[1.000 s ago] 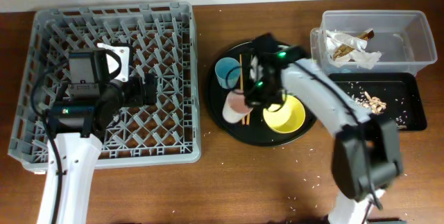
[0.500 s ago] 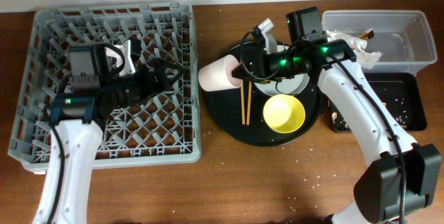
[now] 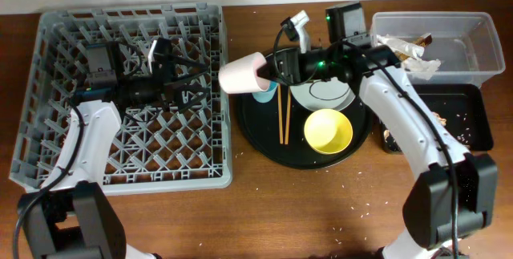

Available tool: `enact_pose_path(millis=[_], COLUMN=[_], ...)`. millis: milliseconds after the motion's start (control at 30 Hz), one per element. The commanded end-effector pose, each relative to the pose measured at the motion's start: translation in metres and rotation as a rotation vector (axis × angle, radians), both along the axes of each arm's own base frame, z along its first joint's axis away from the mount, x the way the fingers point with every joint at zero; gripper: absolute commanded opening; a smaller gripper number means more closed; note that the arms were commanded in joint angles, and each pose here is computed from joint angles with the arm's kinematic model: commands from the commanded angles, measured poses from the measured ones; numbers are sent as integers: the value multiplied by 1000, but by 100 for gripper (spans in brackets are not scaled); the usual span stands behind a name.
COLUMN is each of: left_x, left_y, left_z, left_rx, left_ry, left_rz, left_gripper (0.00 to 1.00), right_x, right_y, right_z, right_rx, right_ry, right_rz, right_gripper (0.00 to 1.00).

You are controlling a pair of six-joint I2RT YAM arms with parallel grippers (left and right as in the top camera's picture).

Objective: Sort waste into correct bins and load items into the dishwasher rack
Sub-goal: 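Hand the pink cup from the right gripper to the left gripper, then place the pink cup upside down in the rack with left gripper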

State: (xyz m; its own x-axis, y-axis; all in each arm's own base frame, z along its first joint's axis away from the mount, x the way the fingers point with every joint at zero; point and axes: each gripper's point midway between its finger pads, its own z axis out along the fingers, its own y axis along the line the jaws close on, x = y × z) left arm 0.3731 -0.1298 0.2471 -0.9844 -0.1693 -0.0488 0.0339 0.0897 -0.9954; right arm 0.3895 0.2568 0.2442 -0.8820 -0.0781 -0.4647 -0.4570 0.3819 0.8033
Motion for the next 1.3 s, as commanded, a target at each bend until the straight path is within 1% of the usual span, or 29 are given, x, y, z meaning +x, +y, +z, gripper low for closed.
enact_pose_path(millis=[0,133,200,267,400,433,500,567,633,667,700,733,767,867,900,967,1033,1067,1100,1167,1200,1267], left_x=[-2,-2,-2,-2,-3,-3,-3,-3,-3,-3,-4,-4,-3,-2,0,6,10,11,14,18,20,22], left_y=[1,1,1,1,1,1,1,1,1,0,-1,-2,-2,-1,0,12,24,29,37,48,55,71], left_z=[9,9,9,9,10,10,10,10,10,10,10,10,10,11,13,24,39,45,58,74,89,82], left_rx=[-44,-44,-44,-44,-50,-50,-50,-50,-50,-50,-49,-49,-49,-44,-41,-25,2,18,69,147,240,408], left_ry=[-8,-8,-8,-8,-8,-8,-8,-8,-8,-8,-8,-8,-9,-25,-57,-152,-263,-310,-388,-462,-540,-504], left_rz=[-27,-27,-27,-28,-32,-32,-32,-32,-32,-35,-38,-38,-38,-35,-33,-6,30,47,103,194,289,439], left_gripper=[99,99,99,99,99,97,89,73,66,62,60,59,59,59,58,58,59,58,59,59,59,59], right_x=[-8,-10,-11,-13,-8,-10,-11,-8,-3,-3,-3,-2,-3,-2,-1,5,9,12,15,18,20,19], right_y=[21,52,66,77,94,97,99,98,98,97,97,97,97,96,92,78,63,54,40,17,-8,-32], right_z=[8,18,6,-1,-17,-19,-20,-22,-25,-25,-25,-25,-25,-25,-26,-33,-40,-45,-52,-67,-82,-94], right_rx=[55,101,72,73,93,90,90,77,60,58,59,59,59,59,59,39,14,-2,-25,-83,-153,-213], right_ry=[-5,-45,-31,-19,16,21,21,16,8,7,7,6,6,11,20,55,72,85,116,154,191,217], right_rz=[64,102,92,110,116,122,126,106,80,77,77,77,77,78,73,46,27,13,-11,-51,-96,-129], right_gripper=[4,4,4,4,4,4,4,4,4,7,24,37,48,58,65,70,73,77,80,82,83,84])
